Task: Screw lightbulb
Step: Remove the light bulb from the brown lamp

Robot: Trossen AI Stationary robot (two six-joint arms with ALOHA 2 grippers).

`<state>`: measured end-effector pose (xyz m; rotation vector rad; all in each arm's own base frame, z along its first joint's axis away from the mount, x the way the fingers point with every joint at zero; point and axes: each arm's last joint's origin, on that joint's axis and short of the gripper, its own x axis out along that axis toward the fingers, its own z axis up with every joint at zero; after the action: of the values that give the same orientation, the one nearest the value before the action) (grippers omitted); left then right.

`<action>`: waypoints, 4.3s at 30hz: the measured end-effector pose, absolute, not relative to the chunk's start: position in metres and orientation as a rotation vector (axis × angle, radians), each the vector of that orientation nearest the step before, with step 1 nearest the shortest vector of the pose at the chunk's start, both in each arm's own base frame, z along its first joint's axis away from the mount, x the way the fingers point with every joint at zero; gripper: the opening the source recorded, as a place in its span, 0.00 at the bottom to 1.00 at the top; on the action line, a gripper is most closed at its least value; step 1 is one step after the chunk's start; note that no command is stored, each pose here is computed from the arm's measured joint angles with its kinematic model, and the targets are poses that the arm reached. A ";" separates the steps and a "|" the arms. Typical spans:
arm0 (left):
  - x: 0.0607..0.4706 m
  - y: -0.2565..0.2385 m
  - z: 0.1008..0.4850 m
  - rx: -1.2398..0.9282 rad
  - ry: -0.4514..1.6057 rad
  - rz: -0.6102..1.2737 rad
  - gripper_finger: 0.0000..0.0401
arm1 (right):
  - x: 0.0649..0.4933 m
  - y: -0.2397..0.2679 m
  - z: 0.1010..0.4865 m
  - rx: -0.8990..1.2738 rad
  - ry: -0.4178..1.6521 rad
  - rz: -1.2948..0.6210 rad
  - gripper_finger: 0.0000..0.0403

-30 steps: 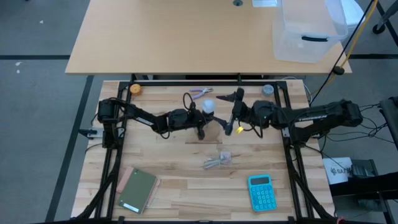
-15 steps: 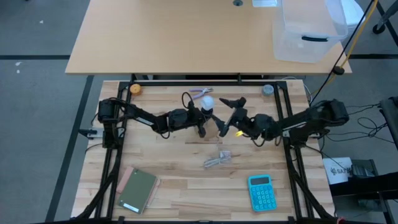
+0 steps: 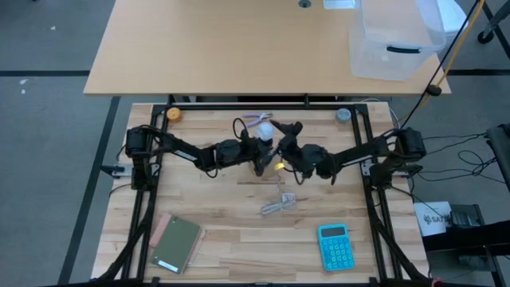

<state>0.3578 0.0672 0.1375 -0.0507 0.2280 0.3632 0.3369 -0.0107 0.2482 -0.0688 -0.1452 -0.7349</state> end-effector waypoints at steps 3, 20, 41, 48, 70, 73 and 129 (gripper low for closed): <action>0.358 0.067 0.137 -0.051 0.228 0.364 0.08 | 0.342 -0.016 0.246 -0.073 -0.118 -0.746 0.93; 0.358 0.067 0.137 -0.051 0.235 0.348 0.08 | 0.345 -0.034 0.243 -0.076 -0.105 -0.640 0.57; 0.359 0.063 0.136 -0.004 0.247 0.159 0.08 | 0.325 -0.065 0.261 -0.182 0.043 -0.329 0.62; 0.359 0.062 0.137 -0.003 0.243 0.052 0.08 | 0.320 -0.079 0.263 -0.204 0.021 -0.138 0.62; 0.356 0.056 0.138 -0.029 0.220 -0.341 0.08 | 0.314 -0.084 0.269 -0.236 -0.097 0.290 0.62; 0.356 0.055 0.138 -0.032 0.217 -0.379 0.08 | 0.314 -0.083 0.271 -0.238 -0.105 0.315 0.62; 0.363 0.064 0.125 -0.022 0.174 -0.023 0.08 | 0.256 -0.020 0.334 -0.199 0.064 -0.143 0.91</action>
<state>0.3628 0.0644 0.1247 -0.0221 0.1741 -0.0234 0.2559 -0.0198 0.3343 -0.1991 0.0643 -0.1427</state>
